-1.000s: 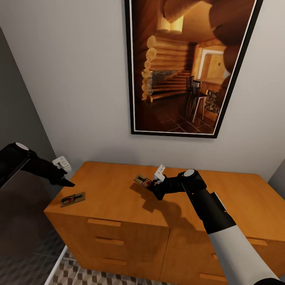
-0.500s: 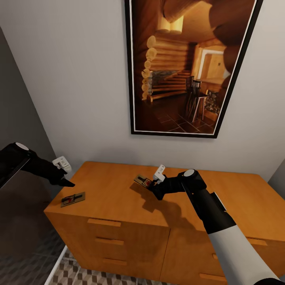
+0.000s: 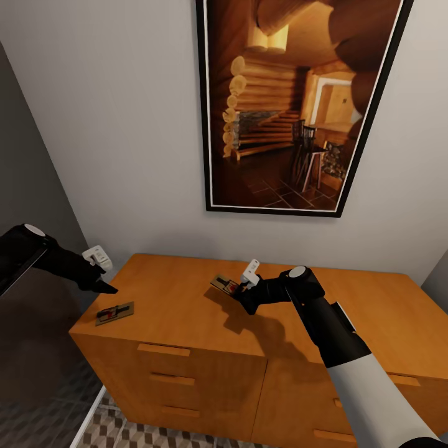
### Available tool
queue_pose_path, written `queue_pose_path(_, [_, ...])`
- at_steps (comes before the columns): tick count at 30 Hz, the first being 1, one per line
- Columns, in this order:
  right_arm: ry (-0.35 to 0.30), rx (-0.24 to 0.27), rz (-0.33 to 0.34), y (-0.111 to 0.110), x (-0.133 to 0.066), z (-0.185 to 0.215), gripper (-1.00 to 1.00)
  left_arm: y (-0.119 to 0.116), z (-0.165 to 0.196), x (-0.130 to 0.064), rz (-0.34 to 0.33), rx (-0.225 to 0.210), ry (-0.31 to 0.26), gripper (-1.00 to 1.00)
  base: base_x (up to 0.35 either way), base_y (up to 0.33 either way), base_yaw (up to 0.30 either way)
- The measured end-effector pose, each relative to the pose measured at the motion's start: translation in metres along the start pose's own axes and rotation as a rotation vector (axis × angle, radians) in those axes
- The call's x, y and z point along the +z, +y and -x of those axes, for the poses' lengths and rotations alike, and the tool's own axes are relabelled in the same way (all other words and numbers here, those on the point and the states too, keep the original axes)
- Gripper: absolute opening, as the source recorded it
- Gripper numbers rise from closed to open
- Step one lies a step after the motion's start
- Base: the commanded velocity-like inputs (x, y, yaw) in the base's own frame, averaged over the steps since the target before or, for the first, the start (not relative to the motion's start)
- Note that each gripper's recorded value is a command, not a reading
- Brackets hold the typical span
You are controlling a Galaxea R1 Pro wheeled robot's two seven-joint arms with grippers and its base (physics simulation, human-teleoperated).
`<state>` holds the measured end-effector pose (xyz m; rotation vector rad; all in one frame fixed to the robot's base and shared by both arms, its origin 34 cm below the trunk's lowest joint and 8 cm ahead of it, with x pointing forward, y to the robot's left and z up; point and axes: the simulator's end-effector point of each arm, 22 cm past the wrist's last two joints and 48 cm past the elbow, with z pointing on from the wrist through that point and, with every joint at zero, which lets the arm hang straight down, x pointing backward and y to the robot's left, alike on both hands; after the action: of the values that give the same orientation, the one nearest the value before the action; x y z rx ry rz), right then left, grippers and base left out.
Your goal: Take the four mousetraps from the cabinet in the bathroom and place them on the bathroom floor. Make sure all four end up on the same floor surface, and ensure that at least two of them are either under or directly next to the same bathroom sink.
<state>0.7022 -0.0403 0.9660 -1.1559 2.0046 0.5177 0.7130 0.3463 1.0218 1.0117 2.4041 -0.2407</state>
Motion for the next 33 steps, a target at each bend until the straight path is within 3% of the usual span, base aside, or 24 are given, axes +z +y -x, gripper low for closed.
queue_pose_path(33, [0.000, 0.000, 0.001, 0.0001, -0.0001, 0.0000, -1.00, 0.0006, -0.0017, 0.0010, -0.001, -0.003, 0.004, 1.00, 0.000, 0.000, 0.000])
